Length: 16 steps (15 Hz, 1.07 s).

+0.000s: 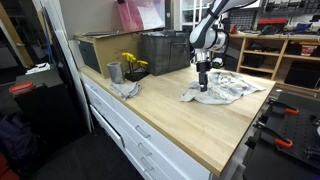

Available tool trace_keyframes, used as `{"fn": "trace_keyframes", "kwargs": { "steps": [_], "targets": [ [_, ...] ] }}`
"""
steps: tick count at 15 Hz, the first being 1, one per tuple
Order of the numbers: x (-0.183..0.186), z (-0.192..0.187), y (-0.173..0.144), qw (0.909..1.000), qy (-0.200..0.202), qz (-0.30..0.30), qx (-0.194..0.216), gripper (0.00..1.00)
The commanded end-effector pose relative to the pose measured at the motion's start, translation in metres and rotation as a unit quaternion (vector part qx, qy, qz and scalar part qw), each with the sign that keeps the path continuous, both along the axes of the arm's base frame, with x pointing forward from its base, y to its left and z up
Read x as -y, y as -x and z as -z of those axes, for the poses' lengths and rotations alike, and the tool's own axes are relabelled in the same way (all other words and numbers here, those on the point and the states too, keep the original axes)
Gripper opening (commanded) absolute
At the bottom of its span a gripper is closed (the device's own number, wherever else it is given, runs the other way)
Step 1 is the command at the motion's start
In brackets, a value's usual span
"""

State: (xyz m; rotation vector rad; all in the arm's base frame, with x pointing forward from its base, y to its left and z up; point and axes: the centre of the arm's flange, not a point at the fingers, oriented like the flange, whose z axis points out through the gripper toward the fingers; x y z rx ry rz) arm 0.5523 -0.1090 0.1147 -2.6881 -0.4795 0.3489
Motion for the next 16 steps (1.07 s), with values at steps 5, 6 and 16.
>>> {"fn": "trace_keyframes", "kwargs": {
  "steps": [5, 6, 16],
  "targets": [
    [0.018, 0.008, -0.012, 0.9985, -0.012, 0.047, 0.026, 1.0],
    [0.02, 0.01, -0.013, 0.9982, -0.012, 0.051, 0.028, 1.0],
    [-0.006, 0.008, -0.03, 0.996, -0.04, 0.073, 0.033, 1.0]
  ]
}}
